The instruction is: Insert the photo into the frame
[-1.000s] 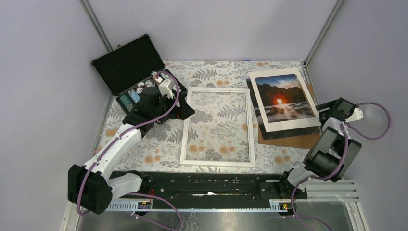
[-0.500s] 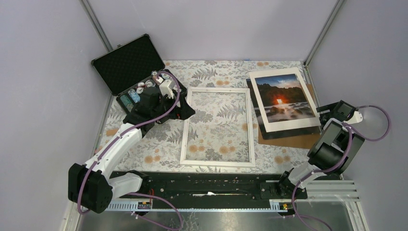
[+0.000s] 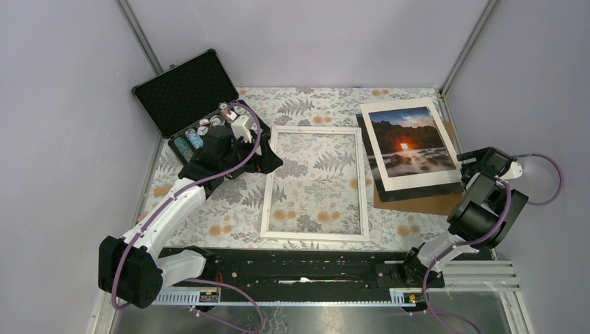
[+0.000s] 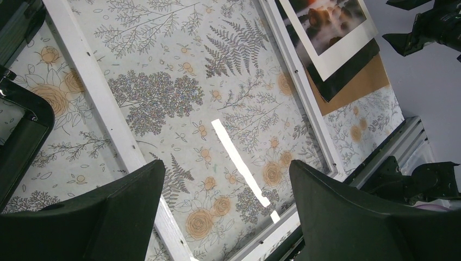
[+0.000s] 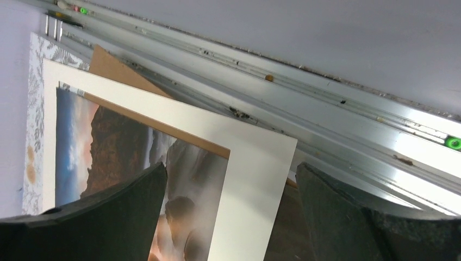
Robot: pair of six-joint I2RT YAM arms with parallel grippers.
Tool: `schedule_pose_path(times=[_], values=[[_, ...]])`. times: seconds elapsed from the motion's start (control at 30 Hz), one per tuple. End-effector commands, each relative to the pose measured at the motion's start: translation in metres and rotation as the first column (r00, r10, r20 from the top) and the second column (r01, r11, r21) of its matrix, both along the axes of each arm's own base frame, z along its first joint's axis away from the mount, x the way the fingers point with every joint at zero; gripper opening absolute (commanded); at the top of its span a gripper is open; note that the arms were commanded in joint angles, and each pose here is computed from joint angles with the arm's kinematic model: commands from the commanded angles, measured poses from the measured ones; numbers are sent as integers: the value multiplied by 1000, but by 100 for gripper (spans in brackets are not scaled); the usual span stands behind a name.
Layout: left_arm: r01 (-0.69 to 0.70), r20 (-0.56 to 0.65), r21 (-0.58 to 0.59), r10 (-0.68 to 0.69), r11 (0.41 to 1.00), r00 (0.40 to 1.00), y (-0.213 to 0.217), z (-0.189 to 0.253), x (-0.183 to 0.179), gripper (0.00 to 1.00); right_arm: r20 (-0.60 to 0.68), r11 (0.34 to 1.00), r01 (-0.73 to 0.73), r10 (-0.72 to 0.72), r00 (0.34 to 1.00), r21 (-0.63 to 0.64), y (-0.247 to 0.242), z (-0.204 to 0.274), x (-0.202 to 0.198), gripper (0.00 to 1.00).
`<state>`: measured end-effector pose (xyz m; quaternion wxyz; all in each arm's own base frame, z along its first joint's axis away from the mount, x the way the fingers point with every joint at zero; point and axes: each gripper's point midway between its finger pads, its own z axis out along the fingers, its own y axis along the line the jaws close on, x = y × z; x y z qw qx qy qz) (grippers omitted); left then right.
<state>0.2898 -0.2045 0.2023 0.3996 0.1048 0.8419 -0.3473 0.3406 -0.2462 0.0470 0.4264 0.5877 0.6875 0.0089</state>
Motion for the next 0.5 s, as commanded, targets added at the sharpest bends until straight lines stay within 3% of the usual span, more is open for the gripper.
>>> schedule_pose_path(times=[0.0,0.23,0.47], values=[[23,48,-27,-22,999,999,-5,10,0,89,-32,987,77,-74,997,139,5,-31,-22,96],[23,46,-26,-22,999,999,-5,9,1,90,-83,980,147,-136,987,136,3,-41,-41,97],[20,54,-26,-18,999,998,-4,11,0,90,-58,981,118,-110,992,152,3,-43,-31,97]])
